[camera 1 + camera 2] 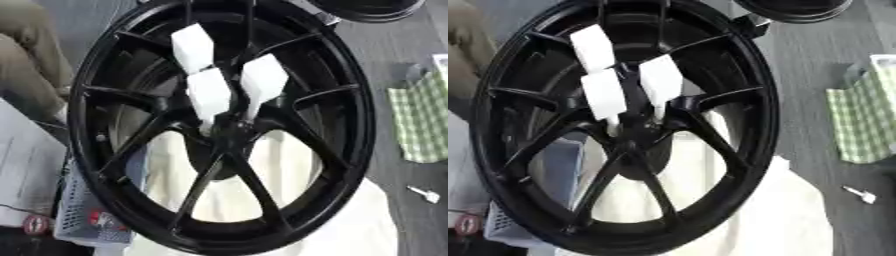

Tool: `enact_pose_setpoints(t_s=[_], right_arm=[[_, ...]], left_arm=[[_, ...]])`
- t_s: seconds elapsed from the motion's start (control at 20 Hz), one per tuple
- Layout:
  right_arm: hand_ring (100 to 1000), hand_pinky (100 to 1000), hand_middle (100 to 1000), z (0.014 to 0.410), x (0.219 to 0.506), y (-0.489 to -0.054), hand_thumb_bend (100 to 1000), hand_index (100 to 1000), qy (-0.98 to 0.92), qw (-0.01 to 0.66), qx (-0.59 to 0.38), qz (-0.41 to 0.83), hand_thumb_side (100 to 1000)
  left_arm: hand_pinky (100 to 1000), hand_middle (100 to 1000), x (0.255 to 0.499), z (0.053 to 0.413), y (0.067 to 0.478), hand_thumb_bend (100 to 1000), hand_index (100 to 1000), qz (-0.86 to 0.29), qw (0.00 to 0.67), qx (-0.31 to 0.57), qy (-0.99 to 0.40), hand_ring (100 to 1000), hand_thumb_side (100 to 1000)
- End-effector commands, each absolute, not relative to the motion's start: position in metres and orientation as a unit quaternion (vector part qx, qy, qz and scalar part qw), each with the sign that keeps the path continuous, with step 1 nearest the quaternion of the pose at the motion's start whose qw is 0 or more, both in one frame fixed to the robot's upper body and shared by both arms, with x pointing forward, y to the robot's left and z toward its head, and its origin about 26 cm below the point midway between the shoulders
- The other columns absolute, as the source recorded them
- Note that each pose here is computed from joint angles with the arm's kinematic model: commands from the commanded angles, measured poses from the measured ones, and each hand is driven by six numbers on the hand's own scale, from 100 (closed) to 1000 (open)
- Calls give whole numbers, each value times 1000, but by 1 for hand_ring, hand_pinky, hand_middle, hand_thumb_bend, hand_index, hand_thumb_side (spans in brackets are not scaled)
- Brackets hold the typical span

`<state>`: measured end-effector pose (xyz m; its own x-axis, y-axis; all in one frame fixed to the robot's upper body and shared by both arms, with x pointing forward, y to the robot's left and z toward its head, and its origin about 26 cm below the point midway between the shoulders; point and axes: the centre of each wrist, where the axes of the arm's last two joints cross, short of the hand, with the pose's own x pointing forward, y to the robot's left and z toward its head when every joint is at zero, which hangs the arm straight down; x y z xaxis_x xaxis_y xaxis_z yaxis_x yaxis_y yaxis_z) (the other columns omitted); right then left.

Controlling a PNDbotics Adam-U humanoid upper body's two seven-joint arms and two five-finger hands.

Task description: Pull the pin out of the wheel hub.

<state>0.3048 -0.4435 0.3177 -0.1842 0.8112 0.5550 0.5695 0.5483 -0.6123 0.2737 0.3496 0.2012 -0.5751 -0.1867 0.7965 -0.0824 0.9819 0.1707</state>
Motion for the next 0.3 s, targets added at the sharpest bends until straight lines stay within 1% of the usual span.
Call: enact_pose_setpoints(t_s=[0.05,0.3], right_arm=[[700,684,587,329,302,-427,100,726,-785,417,-438,131,529],[697,681,585,322,305,-415,100,726,-808,410,-408,113,520]], left_arm=[[851,765,273,211,348,176,801,-68,438,77,-893,870,897],[848,763,274,212,347,177,800,-66,433,76,-896,867,895]])
